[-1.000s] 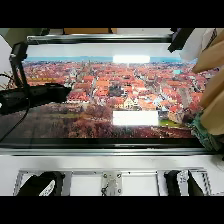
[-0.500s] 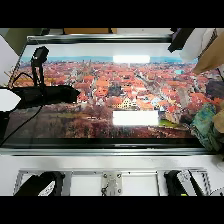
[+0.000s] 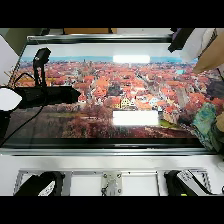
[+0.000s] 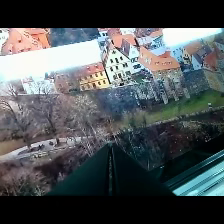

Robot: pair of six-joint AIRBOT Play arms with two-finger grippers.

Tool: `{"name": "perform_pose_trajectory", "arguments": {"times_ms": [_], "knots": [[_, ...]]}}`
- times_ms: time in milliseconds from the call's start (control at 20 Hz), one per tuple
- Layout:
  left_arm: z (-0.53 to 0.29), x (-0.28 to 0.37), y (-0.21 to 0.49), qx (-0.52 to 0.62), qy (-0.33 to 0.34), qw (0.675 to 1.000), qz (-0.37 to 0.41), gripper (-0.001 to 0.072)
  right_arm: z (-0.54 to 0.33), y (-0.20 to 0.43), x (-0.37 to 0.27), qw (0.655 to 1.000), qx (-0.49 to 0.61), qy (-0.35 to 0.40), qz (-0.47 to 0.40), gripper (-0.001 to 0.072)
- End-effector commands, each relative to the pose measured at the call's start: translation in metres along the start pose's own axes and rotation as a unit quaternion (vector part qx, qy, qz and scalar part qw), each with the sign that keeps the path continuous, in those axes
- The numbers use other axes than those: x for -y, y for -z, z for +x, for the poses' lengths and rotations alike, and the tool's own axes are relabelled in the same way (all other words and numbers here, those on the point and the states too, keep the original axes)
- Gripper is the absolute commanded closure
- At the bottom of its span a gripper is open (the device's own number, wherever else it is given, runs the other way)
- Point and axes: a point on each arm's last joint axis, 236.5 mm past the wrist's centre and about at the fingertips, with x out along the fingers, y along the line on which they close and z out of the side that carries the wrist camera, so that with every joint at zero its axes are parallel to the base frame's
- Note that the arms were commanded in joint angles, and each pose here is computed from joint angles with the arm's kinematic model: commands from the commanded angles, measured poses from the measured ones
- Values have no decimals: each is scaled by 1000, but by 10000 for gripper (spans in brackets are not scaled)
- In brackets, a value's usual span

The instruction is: Fold the clothes and pants, and hang the long-sleeved shirts on hangers.

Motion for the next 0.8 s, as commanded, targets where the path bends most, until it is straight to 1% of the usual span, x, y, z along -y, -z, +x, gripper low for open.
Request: {"name": "perform_pose_trajectory", "arguments": {"times_ms": [0,250,400,450,500,550,600,750], "knots": [[0,1,1,-2,2,1000,-1,693,6,17,7,1000,-14,8,-2,706],[0,6,2,-4,12,1000,-6,693,7,20,8,1000,-16,8,-1,704],[0,6,1,-3,12,1000,-6,693,6,16,-2,1000,-12,-11,-1,685],[0,6,2,-4,12,1000,-6,693,5,13,-6,1000,-10,-18,-2,623],[0,6,2,-4,12,1000,-6,693,3,9,-10,1000,-6,-25,-2,414],[0,6,2,-4,12,1000,-6,693,2,5,-15,999,-3,-34,-2,276],[0,5,2,-4,12,1000,-6,693,0,1,-19,999,1,-41,-3,261],[0,6,2,-4,12,1000,-6,693,-10,-22,-30,998,20,-53,-5,260]]}}
